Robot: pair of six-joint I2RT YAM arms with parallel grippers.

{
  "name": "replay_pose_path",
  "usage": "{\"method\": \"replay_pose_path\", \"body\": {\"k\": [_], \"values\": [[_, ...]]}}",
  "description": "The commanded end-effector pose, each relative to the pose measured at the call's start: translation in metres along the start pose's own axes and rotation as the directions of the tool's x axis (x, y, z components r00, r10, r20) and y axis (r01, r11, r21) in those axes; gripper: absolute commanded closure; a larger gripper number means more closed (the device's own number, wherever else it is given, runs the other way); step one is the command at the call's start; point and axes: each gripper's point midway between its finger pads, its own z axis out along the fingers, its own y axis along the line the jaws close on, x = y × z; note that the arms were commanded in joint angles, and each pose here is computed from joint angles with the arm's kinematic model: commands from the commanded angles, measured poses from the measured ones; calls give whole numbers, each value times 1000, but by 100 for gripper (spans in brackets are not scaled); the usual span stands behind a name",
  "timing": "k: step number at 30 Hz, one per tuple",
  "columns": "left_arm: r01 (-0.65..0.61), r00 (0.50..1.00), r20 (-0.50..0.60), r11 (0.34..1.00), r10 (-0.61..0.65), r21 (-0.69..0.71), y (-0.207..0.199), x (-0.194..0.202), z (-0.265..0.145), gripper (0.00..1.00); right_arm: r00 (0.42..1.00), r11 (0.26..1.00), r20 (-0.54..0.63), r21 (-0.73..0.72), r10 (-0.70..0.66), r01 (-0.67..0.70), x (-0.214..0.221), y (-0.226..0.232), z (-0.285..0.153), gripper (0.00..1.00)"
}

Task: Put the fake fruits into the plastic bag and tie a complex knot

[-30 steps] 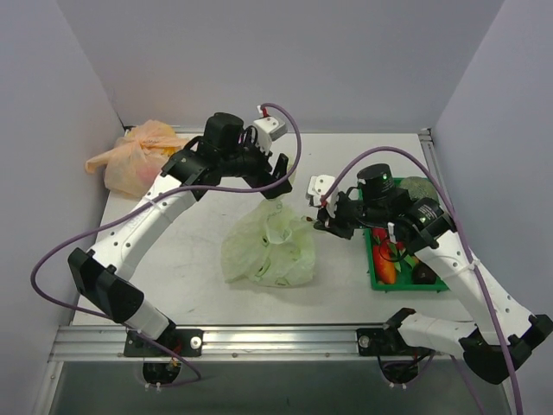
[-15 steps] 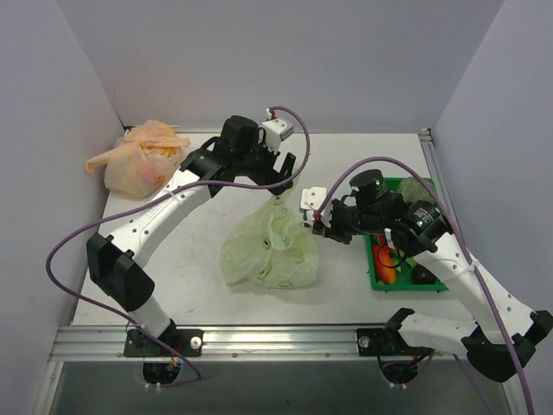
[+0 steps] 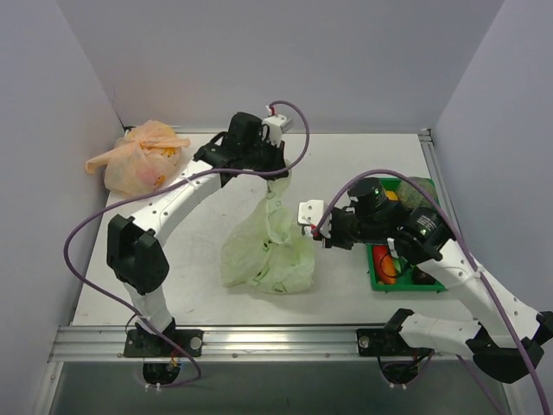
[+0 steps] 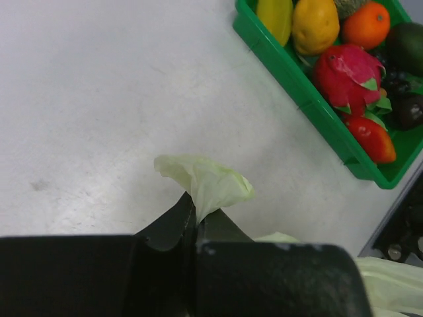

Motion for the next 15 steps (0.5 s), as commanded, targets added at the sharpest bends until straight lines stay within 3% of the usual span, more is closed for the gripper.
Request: {"method": "replay_pose_path", "body": {"k": [1, 2, 5, 9, 11, 12, 14, 15], "values": [[34, 974, 225, 999, -27, -29, 33, -82, -43, 100, 998, 997, -17, 41, -62, 62, 2, 3, -21, 100], [65, 960, 279, 995, -41, -78, 65, -99, -64, 100, 997, 997, -36, 39, -69, 70, 11, 9, -23, 100], [91, 907, 420, 985, -22, -145, 108, -146, -127, 100, 991, 996, -98, -3, -86, 86, 38, 29, -24, 100], [74, 837, 548, 990, 5, -122, 113, -176, -186, 100, 988, 991, -122, -111, -94, 81, 54, 63, -17, 100], [78, 821, 571, 989, 6, -122, 114, -171, -191, 100, 986, 982, -128, -166, -107, 85, 55, 79, -10, 100], [37, 765, 641, 989, 63, -141, 104, -185, -217, 100, 984, 977, -146, -197, -106, 76, 61, 89, -5, 100], [69, 750, 661, 991, 24, -114, 111, -166, -212, 100, 982, 968, -163, -245, -93, 51, 64, 103, 0, 100], [-3, 671, 736, 993, 91, -121, 95, -180, -236, 100, 984, 966, -163, -258, -73, 29, 64, 107, 2, 100]]}}
